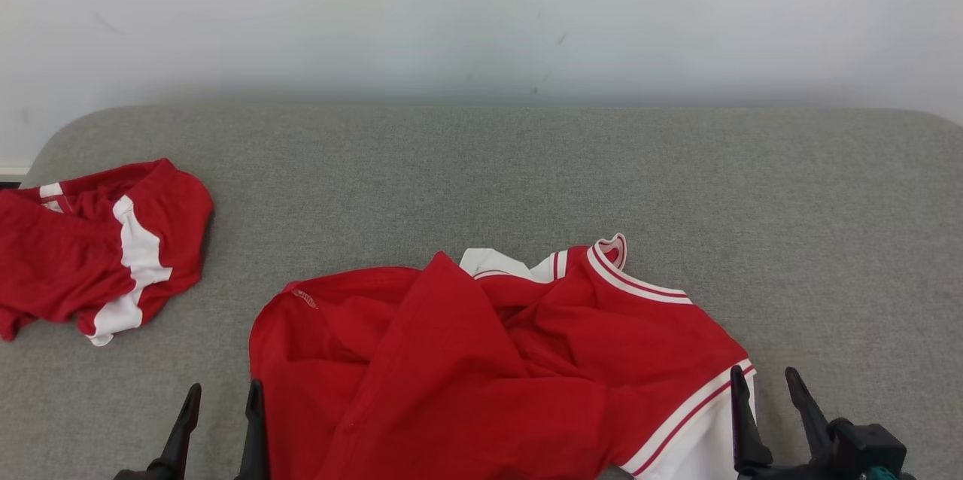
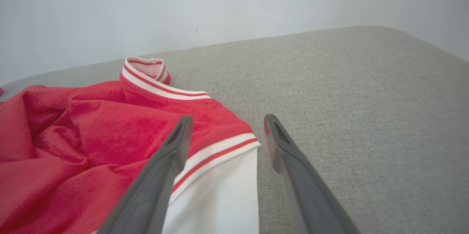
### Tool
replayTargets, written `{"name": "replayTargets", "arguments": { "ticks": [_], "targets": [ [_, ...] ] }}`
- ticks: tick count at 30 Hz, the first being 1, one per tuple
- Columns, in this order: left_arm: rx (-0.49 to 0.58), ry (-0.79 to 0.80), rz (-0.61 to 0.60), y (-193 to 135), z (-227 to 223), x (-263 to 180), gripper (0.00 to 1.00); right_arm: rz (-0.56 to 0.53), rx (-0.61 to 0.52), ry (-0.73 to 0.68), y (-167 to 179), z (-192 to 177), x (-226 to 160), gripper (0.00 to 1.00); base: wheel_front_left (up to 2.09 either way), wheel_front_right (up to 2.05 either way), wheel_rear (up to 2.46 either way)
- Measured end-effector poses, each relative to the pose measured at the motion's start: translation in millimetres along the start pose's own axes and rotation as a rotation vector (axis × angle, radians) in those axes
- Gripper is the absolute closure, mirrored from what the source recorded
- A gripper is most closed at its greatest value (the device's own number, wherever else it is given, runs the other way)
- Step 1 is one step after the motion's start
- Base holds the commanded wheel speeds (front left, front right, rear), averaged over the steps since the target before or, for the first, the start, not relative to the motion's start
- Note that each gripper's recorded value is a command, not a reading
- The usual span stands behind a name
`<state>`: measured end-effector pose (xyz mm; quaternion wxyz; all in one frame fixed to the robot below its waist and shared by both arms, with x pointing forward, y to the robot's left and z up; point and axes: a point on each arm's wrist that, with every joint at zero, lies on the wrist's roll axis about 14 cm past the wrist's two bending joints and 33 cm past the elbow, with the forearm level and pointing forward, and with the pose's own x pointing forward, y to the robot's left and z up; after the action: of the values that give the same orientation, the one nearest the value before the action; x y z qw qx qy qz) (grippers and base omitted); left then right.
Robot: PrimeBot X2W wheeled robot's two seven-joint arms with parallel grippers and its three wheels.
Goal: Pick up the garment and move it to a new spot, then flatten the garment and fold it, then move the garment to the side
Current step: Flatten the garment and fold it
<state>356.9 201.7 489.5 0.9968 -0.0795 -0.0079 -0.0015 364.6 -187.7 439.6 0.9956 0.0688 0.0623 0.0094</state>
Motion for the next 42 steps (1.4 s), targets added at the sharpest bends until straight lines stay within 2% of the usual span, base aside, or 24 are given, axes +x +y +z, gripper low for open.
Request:
{"name": "replayTargets", "arguments": {
  "ticks": [11,15,20,24,29,30,31,37,42],
  "targets": [
    [0.053,0.048,0.013,9,-18,-6,0.0,0.052,-0.118,-0.009,14,12,39,0.0,0.0,0.0,0.0],
    [0.058,0.056,0.02,10,-21,-8,0.0,0.066,-0.16,0.101,14,-10,55,0.0,0.0,0.0,0.0],
    [0.056,0.057,0.027,11,-22,-8,0.0,0.066,-0.214,0.186,3,-12,78,0.0,0.0,0.0,0.0],
    [0.052,0.064,0.039,13,-24,-12,0.0,0.064,-0.216,0.321,-3,-36,78,0.0,0.0,0.0,0.0],
    [0.045,0.063,0.042,13,-24,-15,0.0,0.081,-0.204,0.392,2,-44,78,0.01,0.0,0.0,0.0],
    [0.044,0.063,0.041,12,-24,-15,0.0,0.087,-0.2,0.397,4,-45,77,0.59,0.0,0.0,0.0],
    [0.043,0.063,0.039,11,-24,-16,0.0,0.095,-0.2,0.4,6,-46,76,1.0,0.0,0.0,0.0],
    [0.037,0.063,0.003,0,-25,-16,0.0,0.102,-0.173,0.404,5,-42,70,1.0,0.0,0.0,0.0],
    [0.032,0.062,-0.027,-10,-25,-15,0.0,0.015,-0.176,0.325,-39,-13,71,1.0,0.0,0.0,0.0]
  ]
}}
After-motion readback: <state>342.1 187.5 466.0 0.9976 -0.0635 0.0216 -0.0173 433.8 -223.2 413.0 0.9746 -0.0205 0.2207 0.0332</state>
